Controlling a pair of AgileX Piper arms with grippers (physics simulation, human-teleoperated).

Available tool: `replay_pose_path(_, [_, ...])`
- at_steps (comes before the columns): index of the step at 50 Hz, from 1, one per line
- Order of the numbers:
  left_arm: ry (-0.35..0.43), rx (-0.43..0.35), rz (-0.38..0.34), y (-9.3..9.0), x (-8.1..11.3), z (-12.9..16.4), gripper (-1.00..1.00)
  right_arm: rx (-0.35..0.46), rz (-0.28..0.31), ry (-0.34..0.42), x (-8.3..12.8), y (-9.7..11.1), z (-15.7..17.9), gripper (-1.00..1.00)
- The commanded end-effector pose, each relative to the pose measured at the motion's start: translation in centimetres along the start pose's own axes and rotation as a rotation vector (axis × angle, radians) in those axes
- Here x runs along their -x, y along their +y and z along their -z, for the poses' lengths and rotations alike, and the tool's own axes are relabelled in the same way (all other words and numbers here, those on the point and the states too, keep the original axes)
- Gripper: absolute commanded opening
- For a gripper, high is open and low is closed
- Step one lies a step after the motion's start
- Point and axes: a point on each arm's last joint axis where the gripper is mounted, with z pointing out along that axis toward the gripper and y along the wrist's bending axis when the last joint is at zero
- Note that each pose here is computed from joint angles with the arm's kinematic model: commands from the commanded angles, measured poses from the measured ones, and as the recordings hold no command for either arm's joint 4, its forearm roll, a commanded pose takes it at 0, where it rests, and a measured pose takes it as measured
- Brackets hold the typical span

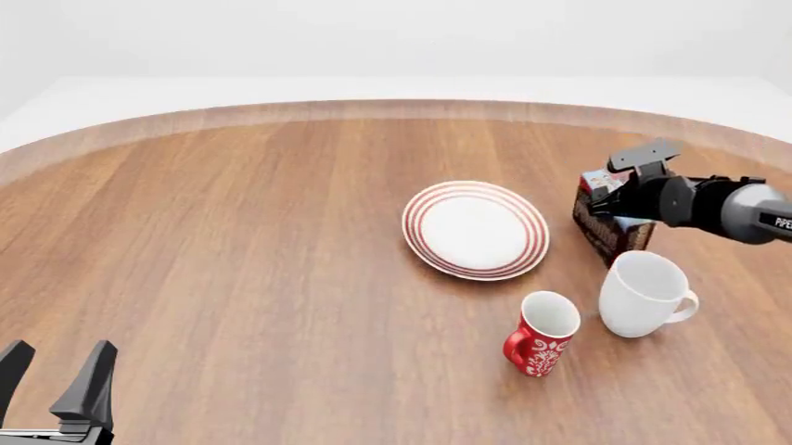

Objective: Put the chocolate pudding to the right of the plate.

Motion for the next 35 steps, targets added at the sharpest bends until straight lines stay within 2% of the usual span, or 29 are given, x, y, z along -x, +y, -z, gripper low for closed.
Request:
replay_pose_path(1, [0.0,0.0,0.001,0.0,0.0,0.0,1.0,-0.032,-0.009,-0.048,1.8,-1.5,2.6,1.0])
replay_pose_path(8, [0.0,0.0,0.001,0.0,0.0,0.0,1.0,-0.052,0.025,-0.187,7.0,-1.7,9.4,1.0])
replay_pose_path(11, [0.0,0.0,0.0,0.0,0.0,0.0,1.0,-0.082,0.057,-0.286,9.8,-2.4,14.4,1.0])
replay_pose_path(12, [0.0,0.0,0.0,0.0,0.0,0.0,1.0,-0.083,0.062,-0.335,11.4,-2.3,17.1,1.0])
replay_pose_path(13, [0.0,0.0,0.0,0.0,0.0,0.0,1.0,-0.083,0.062,-0.335,11.5,-2.4,17.1,1.0])
replay_pose_path(15, [0.0,0.0,0.0,0.0,0.0,0.0,1.0,-0.089,0.078,-0.421,13.5,-2.2,21.8,1.0])
replay_pose_path(16, [0.0,0.0,0.0,0.0,0.0,0.0,1.0,-0.09,0.077,-0.446,14.0,-2.2,23.1,1.0])
replay_pose_path(21, [0.0,0.0,0.0,0.0,0.0,0.0,1.0,-0.044,0.114,-0.521,15.3,-0.6,27.9,1.0])
replay_pose_path(25, [0.0,0.0,0.0,0.0,0.0,0.0,1.0,-0.046,0.145,-0.585,16.1,-0.4,31.0,1.0])
replay_pose_path(31, [0.0,0.0,0.0,0.0,0.0,0.0,1.0,-0.062,0.162,-0.779,17.6,-0.9,40.6,1.0])
replay_pose_path(33, [0.0,0.0,0.0,0.0,0.0,0.0,1.0,-0.063,0.165,-0.844,17.5,-1.1,43.7,1.0])
replay_pose_path(35, [0.0,0.0,0.0,0.0,0.0,0.0,1.0,-0.085,0.146,-0.939,16.8,-1.6,47.4,1.0])
